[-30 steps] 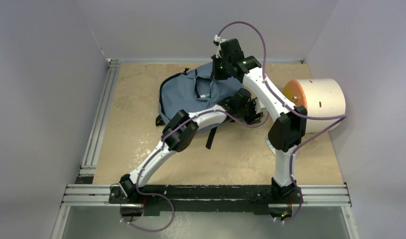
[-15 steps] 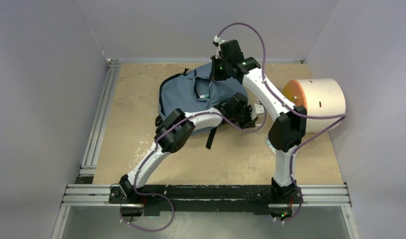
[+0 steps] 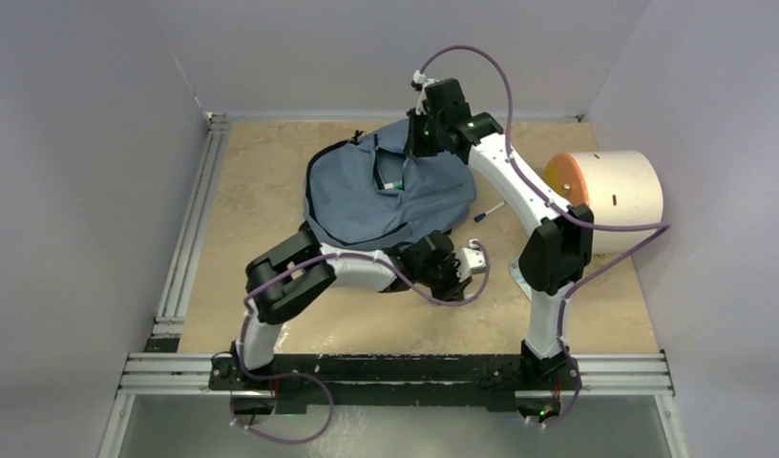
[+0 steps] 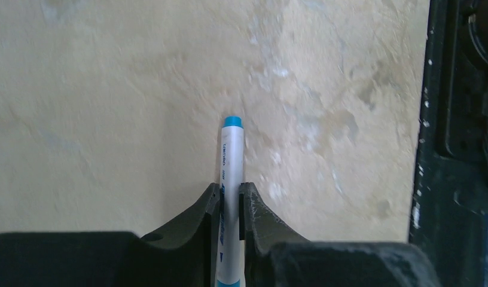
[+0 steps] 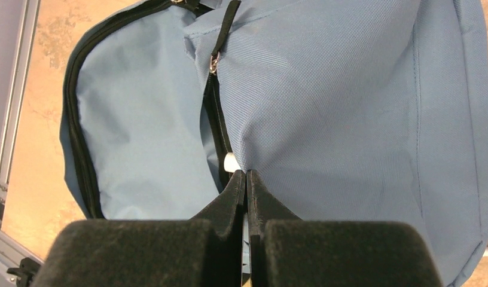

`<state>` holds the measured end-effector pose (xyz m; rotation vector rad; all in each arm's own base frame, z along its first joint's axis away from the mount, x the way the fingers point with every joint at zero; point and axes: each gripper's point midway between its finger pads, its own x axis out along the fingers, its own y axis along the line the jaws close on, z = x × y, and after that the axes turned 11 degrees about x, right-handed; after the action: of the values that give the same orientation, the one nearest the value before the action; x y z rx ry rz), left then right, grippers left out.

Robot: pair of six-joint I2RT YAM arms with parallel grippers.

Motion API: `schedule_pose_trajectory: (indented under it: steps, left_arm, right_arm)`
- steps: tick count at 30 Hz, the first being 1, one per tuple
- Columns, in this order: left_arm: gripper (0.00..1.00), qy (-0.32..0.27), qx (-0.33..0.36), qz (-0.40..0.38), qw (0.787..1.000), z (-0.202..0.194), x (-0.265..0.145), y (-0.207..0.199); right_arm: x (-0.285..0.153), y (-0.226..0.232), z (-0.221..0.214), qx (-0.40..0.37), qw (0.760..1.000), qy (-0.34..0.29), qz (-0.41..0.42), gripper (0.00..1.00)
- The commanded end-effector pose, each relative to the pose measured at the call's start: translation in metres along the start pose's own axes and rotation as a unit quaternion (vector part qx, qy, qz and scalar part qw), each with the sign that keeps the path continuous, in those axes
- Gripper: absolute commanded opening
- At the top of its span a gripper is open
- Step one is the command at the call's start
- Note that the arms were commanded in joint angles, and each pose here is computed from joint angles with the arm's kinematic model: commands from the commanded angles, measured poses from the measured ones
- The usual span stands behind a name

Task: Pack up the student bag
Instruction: Pick up the stationery from the center of the board.

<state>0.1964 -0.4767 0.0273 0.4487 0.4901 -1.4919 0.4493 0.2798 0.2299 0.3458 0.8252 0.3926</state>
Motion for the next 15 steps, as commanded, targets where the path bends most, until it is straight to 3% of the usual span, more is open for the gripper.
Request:
schedule_pose_trajectory:
  steps: [1,10,15]
  left_arm:
    - [0.00,-0.044,-0.071,0.066,0.994,0.032,-0.042,0.003]
    - [0.00,-0.120,-0.108,0.172,0.972,0.052,-0.134,0.003]
    - [0.00,-0.157,-0.204,0.271,0.928,0.060,-0.189,0.050]
  right_arm:
    - [-0.037,0.024,0.035,-0.001,0.997,-0.068,0.043,0.00]
    - [-0.036,0.012,0.028,0.012,0.997,-0.070,0.037,0.00]
    - [-0.034,0.011,0.021,0.022,0.997,-0.066,0.042,0.00]
